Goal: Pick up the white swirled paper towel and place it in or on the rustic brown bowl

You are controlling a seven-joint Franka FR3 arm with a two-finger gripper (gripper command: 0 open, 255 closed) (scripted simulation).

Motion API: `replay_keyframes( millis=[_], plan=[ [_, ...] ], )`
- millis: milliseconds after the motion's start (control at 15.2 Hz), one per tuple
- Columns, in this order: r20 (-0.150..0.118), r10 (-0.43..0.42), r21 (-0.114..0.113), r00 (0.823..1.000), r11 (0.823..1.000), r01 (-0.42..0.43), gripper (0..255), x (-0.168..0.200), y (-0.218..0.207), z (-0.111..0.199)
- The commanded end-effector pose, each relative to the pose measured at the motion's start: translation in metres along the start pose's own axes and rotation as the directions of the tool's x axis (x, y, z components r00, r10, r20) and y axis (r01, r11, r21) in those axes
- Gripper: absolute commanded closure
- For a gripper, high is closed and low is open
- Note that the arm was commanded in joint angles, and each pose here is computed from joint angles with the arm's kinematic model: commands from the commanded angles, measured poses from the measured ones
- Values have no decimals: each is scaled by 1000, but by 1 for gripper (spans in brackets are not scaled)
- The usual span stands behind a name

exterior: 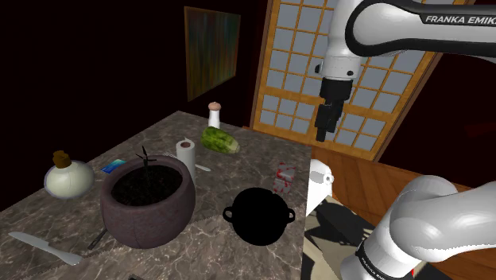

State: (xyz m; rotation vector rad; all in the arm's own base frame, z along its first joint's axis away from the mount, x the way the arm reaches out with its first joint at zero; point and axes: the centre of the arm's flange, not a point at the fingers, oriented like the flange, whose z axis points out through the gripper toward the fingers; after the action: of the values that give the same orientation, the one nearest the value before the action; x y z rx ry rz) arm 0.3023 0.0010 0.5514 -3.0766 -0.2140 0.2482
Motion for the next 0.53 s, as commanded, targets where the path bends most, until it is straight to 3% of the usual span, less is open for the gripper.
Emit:
replay_keyframes(
  millis=[0,462],
  plan=[
    [0,0,0,1000,1000,0,0,0,0,0],
    [-23,-15,-3,1000,1000,15,0,77,-42,16]
  ],
)
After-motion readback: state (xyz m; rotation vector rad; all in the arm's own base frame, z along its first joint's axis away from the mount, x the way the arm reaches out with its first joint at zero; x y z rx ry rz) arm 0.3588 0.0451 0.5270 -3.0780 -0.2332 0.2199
